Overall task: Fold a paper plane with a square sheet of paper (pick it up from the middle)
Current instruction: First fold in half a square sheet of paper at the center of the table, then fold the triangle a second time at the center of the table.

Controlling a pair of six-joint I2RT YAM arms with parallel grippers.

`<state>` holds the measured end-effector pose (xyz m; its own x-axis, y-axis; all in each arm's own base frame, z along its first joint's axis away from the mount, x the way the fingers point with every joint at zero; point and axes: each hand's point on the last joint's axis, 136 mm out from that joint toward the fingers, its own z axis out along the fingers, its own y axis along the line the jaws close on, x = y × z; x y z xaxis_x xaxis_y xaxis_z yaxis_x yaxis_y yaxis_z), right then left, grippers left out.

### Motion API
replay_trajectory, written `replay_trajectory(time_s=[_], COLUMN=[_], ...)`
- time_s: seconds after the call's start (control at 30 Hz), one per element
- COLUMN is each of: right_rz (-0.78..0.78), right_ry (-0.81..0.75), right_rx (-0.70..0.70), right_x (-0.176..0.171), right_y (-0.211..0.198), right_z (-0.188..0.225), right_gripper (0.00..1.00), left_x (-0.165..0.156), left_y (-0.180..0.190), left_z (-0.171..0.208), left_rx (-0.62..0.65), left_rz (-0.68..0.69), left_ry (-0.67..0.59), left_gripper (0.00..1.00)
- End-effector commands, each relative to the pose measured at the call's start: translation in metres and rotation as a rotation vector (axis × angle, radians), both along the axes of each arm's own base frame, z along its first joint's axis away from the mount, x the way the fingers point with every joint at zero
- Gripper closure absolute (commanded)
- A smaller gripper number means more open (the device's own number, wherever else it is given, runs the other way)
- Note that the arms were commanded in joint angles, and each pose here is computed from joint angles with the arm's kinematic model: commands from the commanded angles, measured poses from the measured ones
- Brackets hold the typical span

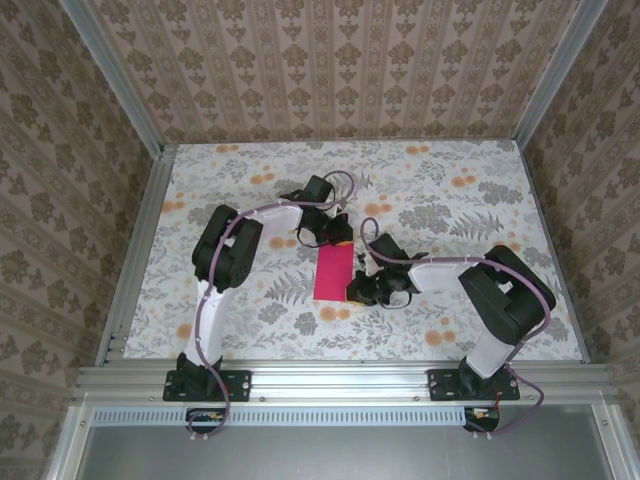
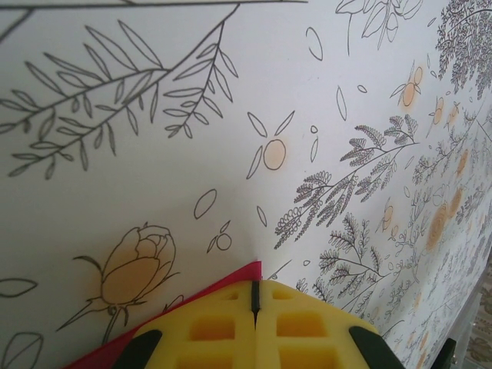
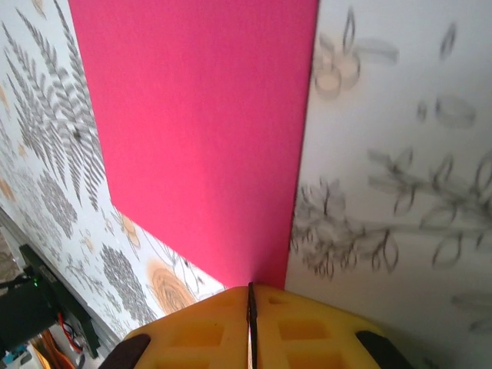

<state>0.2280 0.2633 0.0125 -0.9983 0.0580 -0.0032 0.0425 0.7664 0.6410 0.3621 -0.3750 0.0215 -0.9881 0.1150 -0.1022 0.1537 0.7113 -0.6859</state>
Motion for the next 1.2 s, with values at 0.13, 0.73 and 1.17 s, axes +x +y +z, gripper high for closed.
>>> replay_trajectory(time_s=[0.13,0.73,1.17], right_rz=[-0.026,-0.098,-0.13], right_ry=[-0.029,-0.293,-0.221], right_rx=[-0.07,-0.272,-0.351], right_x=[-0.016,0.097,0.14], right_y=[-0.02,-0.016,-0.009], right_z=[0.025,0.05,0.009], right_gripper=[0.85,0.65,0.65], left_x=[0.002,0.012,-0.065], left_y=[0.018,0.111,0.125], left_z=[-0.026,0.081,0.062], left_rx=[0.116,0.062,0.114], left_rz=[0.044,0.288,0.258], left_ry=[0.038,-0.025,0.067], left_gripper=[0.97,0.36,0.29])
